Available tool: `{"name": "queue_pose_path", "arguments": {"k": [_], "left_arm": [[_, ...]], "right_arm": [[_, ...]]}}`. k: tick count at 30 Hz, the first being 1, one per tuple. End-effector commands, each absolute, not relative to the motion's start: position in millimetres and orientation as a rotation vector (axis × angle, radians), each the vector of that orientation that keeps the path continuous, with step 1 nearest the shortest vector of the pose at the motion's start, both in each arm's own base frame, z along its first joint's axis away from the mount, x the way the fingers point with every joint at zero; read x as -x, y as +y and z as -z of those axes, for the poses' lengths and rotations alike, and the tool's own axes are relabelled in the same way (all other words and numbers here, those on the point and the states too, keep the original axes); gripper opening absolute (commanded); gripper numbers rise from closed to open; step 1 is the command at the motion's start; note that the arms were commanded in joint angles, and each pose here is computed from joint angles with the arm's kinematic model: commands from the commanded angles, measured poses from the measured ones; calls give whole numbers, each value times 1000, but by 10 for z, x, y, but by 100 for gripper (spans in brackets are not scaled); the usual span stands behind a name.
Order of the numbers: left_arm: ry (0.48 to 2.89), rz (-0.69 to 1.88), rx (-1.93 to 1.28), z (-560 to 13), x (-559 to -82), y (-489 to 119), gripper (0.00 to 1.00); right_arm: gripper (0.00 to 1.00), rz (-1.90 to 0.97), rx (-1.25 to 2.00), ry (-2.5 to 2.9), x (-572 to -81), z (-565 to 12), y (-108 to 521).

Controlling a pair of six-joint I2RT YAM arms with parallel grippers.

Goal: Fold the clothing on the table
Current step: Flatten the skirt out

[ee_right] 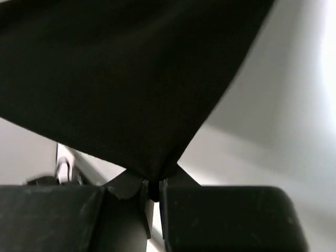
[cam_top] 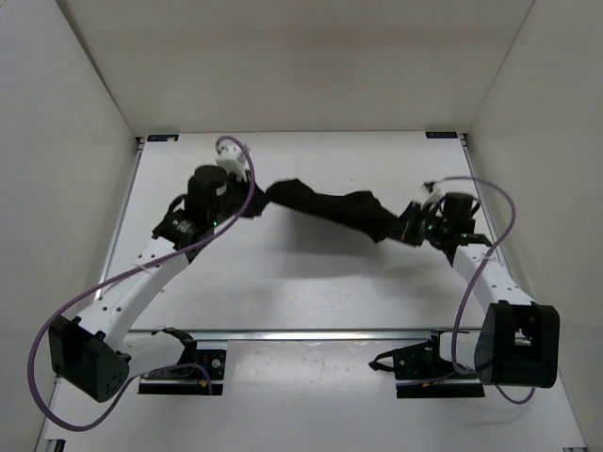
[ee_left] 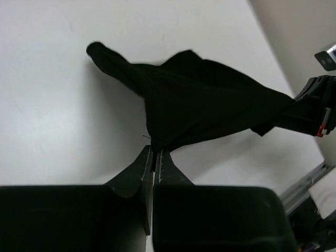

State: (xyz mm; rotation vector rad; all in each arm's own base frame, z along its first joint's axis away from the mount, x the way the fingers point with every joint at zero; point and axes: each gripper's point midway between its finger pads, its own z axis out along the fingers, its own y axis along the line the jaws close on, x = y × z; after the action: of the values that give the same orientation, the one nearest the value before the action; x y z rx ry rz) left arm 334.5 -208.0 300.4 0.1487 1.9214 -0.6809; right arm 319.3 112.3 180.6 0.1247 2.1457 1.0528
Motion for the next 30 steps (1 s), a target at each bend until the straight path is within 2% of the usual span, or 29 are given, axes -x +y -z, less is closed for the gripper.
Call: {"name": "queue_pose_path", "arguments": {"k": [1, 3, 9, 15, 16, 20, 24, 30], "left_arm": [[2114, 643, -107, -2139, -3005, -2005, 0], [2193, 643, -100, -1713, -2733, -1970, 0], [2301, 680, -77, -1232, -2263, -1853, 0], [2332, 695, -68, -1044, -2132, -1806, 0], [2339, 711, -64, -1025, -2115, -1814, 0], [2344, 705, -76, -963, -2117, -1827, 0], [2363, 710, -68, -887, -2101, -1839, 0], [2359, 708, -61, -879, -2134, -1843, 0]], "right_arm": [[0, -1031, -154, 2208, -2895, -1360, 1198], [0, -1054, -216, 2251, -2621, -1057, 1264], [3, -1051, -263, 2307, -2092, -730, 1307], [29, -1078, -300, 2314, -1864, -589, 1367], [38, -1073, -284, 2310, -1846, -588, 1392], [47, -1016, -294, 2373, -1746, -458, 1420], [52, -993, -273, 2445, -1605, -324, 1480], [51, -1031, -256, 2492, -1408, -221, 1613]]}}
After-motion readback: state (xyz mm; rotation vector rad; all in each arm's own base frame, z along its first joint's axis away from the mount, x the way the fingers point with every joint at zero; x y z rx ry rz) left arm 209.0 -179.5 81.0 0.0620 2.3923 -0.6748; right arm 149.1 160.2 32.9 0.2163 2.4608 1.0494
